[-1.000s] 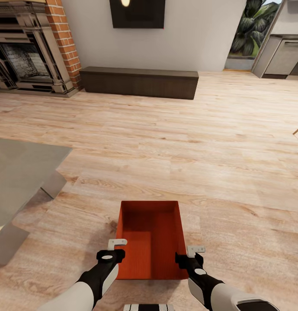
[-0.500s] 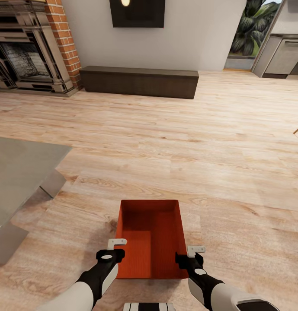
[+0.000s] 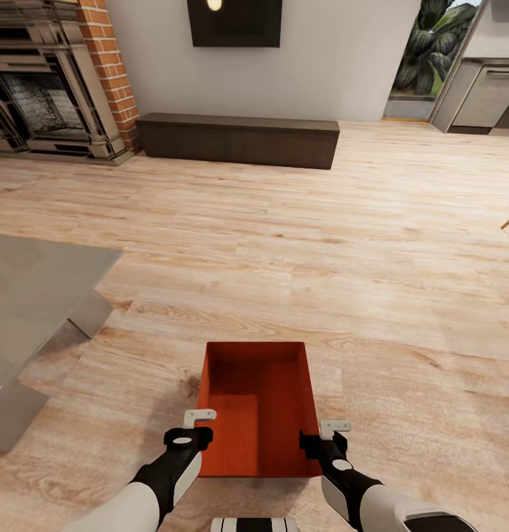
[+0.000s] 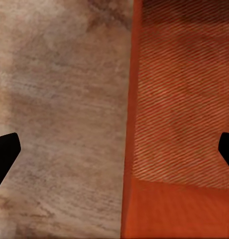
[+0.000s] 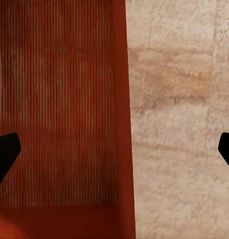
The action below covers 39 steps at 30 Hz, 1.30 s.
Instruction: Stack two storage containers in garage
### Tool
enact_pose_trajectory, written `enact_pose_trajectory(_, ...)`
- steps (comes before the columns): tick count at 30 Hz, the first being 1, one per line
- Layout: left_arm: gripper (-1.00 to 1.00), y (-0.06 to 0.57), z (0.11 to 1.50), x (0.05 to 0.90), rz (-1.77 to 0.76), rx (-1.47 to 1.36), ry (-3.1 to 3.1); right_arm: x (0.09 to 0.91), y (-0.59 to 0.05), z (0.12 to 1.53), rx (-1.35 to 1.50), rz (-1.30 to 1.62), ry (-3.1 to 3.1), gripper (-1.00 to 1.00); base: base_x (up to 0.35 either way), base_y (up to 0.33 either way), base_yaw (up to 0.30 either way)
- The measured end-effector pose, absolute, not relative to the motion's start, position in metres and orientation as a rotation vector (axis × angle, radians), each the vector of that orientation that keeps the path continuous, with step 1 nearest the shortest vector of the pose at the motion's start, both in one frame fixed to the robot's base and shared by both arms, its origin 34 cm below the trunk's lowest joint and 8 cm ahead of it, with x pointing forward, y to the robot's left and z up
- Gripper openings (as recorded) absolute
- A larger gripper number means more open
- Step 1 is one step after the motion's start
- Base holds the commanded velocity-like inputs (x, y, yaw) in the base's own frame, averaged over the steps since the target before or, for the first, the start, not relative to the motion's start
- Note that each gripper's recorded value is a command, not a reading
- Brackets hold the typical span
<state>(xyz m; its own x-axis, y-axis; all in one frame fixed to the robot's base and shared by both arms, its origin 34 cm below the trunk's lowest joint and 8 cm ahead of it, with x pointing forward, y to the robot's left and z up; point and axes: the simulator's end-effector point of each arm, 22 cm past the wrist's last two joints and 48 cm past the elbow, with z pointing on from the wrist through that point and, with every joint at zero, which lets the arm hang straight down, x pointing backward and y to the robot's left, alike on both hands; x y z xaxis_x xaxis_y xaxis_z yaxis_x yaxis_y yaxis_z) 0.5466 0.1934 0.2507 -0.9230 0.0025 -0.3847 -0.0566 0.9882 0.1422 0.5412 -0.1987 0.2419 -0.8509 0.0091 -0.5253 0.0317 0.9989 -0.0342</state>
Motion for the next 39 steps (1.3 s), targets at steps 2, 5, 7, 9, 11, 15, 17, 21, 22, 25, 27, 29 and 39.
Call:
enact_pose_trajectory(2,1.00,0.194,0.250,0.546,0.212,-0.038,2.740,0.541,-0.199,0.242,0.029,-0.056,2.588,1.00,0.000,0.000,0.000)
enact_pose_trajectory(5,1.00,0.193,0.250,0.546,0.211,-0.038,2.740,0.541,-0.199,0.242,0.029,-0.056,2.588,1.00,0.000,0.000,0.000)
enact_pose_trajectory(7,1.00,0.194,0.251,0.546,0.214,-0.038,2.740,0.541,-0.199,0.242,0.029,-0.056,2.588,1.00,0.000,0.000,0.000)
enact_pose_trajectory(9,1.00,0.194,0.251,0.546,0.214,-0.038,2.740,0.541,-0.199,0.242,0.029,-0.056,2.588,1.00,0.000,0.000,0.000)
enact_pose_trajectory(11,1.00,0.194,0.246,0.545,0.213,-0.039,2.740,0.540,-0.199,0.238,0.029,-0.056,2.588,1.00,0.000,0.000,0.000)
enact_pose_trajectory(15,1.00,0.194,0.238,0.543,0.213,-0.039,2.739,0.538,-0.199,0.229,0.029,-0.056,2.588,1.00,0.000,0.000,0.000)
enact_pose_trajectory(17,1.00,0.194,0.233,0.543,0.215,-0.040,2.737,0.537,-0.199,0.225,0.029,-0.056,2.588,1.00,0.000,0.000,0.000)
enact_pose_trajectory(21,1.00,0.195,0.225,0.541,0.215,-0.040,2.737,0.535,-0.199,0.216,0.029,-0.056,2.588,1.00,0.000,0.000,0.000)
enact_pose_trajectory(22,1.00,0.195,0.223,0.541,0.215,-0.040,2.736,0.535,-0.199,0.214,0.029,-0.056,2.588,1.00,0.000,0.000,0.000)
enact_pose_trajectory(25,1.00,0.195,0.223,0.541,0.215,-0.040,2.735,0.535,-0.199,0.214,0.028,-0.055,2.587,1.00,0.000,0.000,0.000)
enact_pose_trajectory(27,1.00,0.195,0.223,0.542,0.215,-0.041,2.734,0.535,-0.199,0.214,0.029,-0.055,2.586,1.00,0.000,0.000,0.000)
enact_pose_trajectory(29,1.00,0.195,0.223,0.542,0.215,-0.041,2.734,0.535,-0.199,0.214,0.029,-0.055,2.585,1.00,0.000,0.000,0.000)
enact_pose_trajectory(39,1.00,0.196,0.223,0.543,0.217,-0.042,2.733,0.536,-0.199,0.214,0.029,-0.055,2.583,1.00,0.000,0.000,0.000)
